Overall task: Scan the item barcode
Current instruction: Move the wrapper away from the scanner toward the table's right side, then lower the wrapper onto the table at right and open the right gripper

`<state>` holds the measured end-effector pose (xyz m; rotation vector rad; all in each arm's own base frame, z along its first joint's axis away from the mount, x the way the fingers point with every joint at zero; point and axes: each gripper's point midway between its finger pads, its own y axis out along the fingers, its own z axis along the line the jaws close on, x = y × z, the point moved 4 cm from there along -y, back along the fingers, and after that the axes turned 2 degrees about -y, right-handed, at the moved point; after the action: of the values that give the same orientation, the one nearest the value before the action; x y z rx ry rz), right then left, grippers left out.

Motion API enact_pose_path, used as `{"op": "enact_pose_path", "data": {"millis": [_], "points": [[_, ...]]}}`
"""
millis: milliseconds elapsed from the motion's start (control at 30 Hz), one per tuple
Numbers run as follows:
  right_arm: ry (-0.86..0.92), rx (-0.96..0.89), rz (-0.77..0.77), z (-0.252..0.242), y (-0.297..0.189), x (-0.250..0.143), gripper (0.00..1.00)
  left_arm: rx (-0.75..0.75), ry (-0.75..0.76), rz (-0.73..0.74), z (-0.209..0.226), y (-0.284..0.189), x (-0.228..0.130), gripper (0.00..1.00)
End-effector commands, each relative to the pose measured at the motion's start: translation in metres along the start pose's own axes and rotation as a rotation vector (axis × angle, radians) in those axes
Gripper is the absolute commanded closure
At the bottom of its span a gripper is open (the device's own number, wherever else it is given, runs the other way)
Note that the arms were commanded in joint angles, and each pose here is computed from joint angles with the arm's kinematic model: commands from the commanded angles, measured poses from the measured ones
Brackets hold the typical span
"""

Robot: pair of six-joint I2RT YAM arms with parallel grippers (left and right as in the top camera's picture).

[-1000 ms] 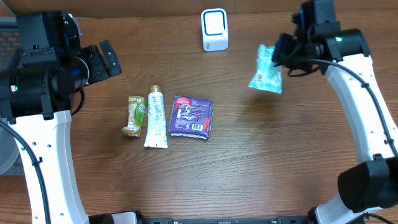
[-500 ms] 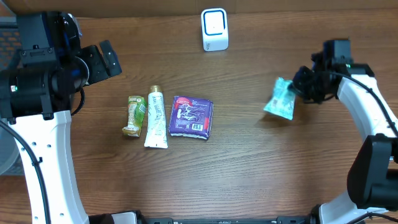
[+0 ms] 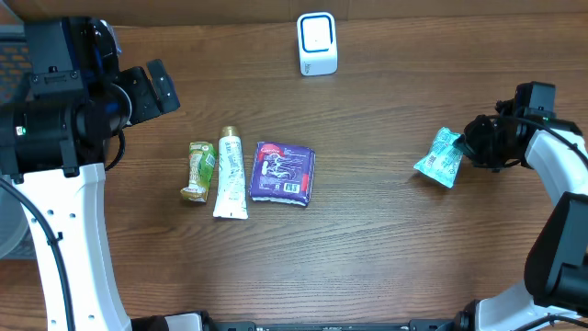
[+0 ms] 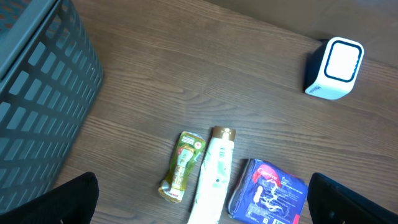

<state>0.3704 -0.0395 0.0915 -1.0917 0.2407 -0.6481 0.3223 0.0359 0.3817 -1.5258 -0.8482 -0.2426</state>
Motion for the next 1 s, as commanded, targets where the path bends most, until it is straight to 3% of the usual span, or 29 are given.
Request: {"op": "enact_pose_path", "data": {"millis": [0,333,833,967], "points": [[0.026,-0.007,-0.013,-0.007,0.007,-0.003,0.96,0.003,-0.012,-0.018,0.001,-0.004,0.002,0.00],[0.014,-0.076,-0.098,-0.017,0.008,0.010,0.96,0.003,-0.012,-0.018,0.001,-0.004,0.002,0.00],[0.435,-0.231,-0.338,-0.042,-0.002,0.037,0.96,0.003,-0.012,-0.018,0.001,-0.004,0.002,0.01],[0.468,-0.288,-0.385,-0.051,-0.006,0.039,0.96,0.003,-0.012,-0.018,0.001,-0.004,0.002,0.01]]}}
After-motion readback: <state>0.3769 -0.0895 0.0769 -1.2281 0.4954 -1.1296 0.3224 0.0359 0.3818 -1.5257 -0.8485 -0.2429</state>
